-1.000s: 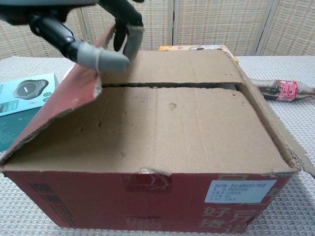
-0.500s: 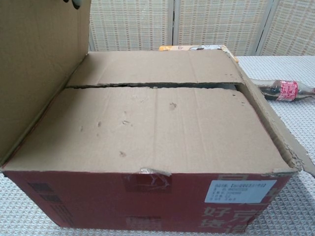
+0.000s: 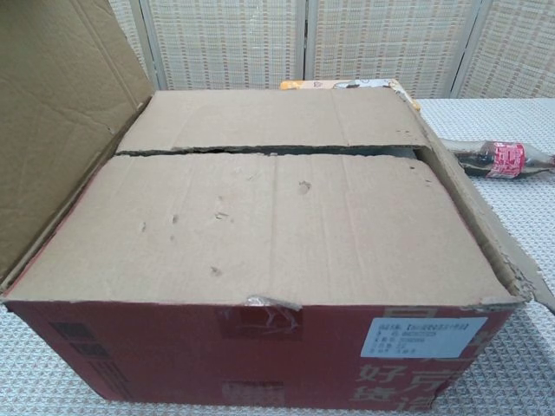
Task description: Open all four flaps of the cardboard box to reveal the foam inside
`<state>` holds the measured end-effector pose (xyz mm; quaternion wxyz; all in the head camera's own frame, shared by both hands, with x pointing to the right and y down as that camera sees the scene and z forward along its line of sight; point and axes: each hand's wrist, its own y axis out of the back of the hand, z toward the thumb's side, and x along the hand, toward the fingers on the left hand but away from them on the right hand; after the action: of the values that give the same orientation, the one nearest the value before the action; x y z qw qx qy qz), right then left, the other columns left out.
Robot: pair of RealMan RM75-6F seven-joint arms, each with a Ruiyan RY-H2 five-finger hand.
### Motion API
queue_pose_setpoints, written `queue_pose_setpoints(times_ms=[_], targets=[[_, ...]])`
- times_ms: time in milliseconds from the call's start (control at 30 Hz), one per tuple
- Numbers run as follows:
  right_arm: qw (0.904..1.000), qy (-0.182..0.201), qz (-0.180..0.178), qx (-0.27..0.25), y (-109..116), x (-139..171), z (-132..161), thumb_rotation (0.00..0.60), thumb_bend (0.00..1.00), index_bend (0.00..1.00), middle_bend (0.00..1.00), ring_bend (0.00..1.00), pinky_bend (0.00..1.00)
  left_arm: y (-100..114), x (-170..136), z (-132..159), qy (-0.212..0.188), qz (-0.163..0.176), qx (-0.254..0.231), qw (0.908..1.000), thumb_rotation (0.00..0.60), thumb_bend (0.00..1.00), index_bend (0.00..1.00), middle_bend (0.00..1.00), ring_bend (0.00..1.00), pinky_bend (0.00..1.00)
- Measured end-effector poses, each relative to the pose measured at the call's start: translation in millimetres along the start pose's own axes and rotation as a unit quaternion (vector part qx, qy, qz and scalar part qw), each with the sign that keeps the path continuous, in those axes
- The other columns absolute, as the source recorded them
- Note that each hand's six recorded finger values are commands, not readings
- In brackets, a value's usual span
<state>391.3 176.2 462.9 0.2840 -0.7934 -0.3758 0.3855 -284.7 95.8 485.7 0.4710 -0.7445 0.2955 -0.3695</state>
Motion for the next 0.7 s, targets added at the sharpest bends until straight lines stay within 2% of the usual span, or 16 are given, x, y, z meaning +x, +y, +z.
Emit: queue_pose_setpoints(times_ms=[133,200,300,333,467,700], targets=[[1.0,0.002,0.005,0.001,-2,-3,1,0.34,0.0,0.39,0.44,0.29,0.0,0,-3,-8,0.013,0.001,0.001,0.9999,0.133,0.22,0.52,0.51,0.47,0.0],[0.9999,0.005,0.012,0.006,-5,-5,3,0.378,0.0,0.39,0.39,0.27,0.0,0,-6,-16,0.028,0.003,0.004,0.9996,0.13,0.22,0.52,0.51,0.47,0.0],[0.9995,0.013,0.019,0.02,-8,-12,7,0.557,0.0,0.3,0.31,0.24,0.0,-3,-9,-26,0.044,0.004,0.006,0.999,0.13,0.22,0.51,0.51,0.47,0.0],[0.9993,0.015,0.02,0.026,-9,-14,9,0.592,0.0,0.26,0.27,0.22,0.0,-4,-10,-27,0.048,0.003,0.006,0.9988,0.13,0.22,0.5,0.51,0.46,0.0],[0.9977,0.04,0.028,0.047,-21,-33,22,0.6,0.0,0.15,0.17,0.17,0.0,-11,-12,-29,0.056,-0.007,0.008,0.9984,0.13,0.22,0.47,0.5,0.46,0.0],[0.9934,0.086,0.035,0.066,-42,-76,50,0.6,0.0,0.1,0.12,0.14,0.0,-20,-14,-23,0.052,-0.019,0.014,0.9984,0.134,0.22,0.43,0.48,0.45,0.0]])
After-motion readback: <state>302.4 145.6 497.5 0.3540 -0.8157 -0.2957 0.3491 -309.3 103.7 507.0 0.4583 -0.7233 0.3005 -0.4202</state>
